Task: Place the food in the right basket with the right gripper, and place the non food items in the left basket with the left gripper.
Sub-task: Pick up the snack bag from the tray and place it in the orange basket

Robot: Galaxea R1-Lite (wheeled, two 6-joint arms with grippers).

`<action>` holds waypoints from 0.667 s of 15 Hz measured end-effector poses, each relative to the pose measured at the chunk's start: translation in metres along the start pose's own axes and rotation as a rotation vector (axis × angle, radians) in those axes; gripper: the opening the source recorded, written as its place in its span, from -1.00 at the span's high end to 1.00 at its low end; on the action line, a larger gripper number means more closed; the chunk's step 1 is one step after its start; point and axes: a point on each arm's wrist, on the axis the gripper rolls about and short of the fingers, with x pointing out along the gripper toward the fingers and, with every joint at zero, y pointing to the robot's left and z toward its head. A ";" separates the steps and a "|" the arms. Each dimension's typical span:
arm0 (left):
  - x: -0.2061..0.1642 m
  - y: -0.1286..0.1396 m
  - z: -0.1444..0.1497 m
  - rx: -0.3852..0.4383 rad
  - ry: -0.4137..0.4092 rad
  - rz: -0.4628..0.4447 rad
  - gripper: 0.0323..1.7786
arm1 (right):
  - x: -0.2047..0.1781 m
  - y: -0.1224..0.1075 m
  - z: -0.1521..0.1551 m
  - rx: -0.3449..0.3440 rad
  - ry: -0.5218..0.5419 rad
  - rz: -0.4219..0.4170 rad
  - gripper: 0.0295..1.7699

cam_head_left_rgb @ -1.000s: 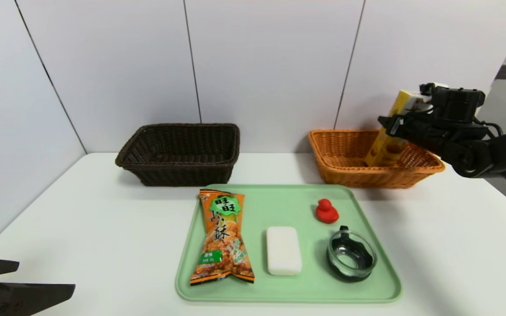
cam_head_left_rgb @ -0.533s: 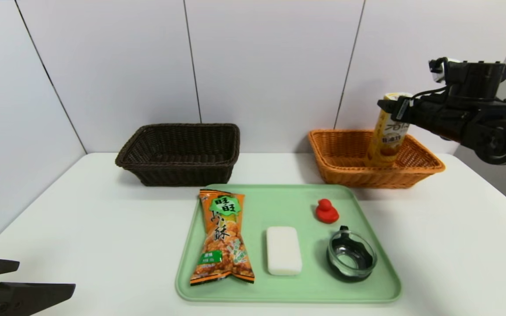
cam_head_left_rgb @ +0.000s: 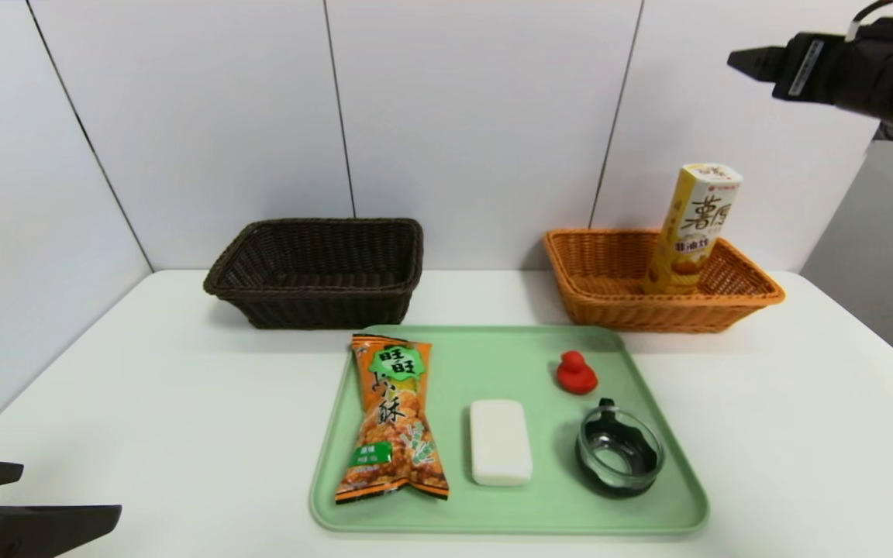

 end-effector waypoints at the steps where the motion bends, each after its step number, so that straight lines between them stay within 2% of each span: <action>1: -0.002 0.000 -0.001 -0.002 -0.006 -0.001 -0.90 | -0.012 0.011 0.017 0.006 -0.010 0.037 -0.88; 3: -0.005 0.001 -0.003 -0.007 -0.020 -0.004 -0.90 | -0.038 0.036 0.043 0.036 0.011 0.109 -0.89; 5: -0.011 0.002 -0.005 -0.010 -0.039 -0.008 -0.90 | -0.060 0.058 0.057 0.078 0.090 0.178 -0.90; 7: -0.015 0.003 -0.006 -0.012 -0.065 -0.010 -0.90 | -0.073 0.085 0.049 0.095 0.264 0.259 -0.91; 10: -0.020 0.004 -0.007 -0.009 -0.105 -0.003 -0.90 | -0.068 0.131 0.015 0.092 0.493 0.344 -0.91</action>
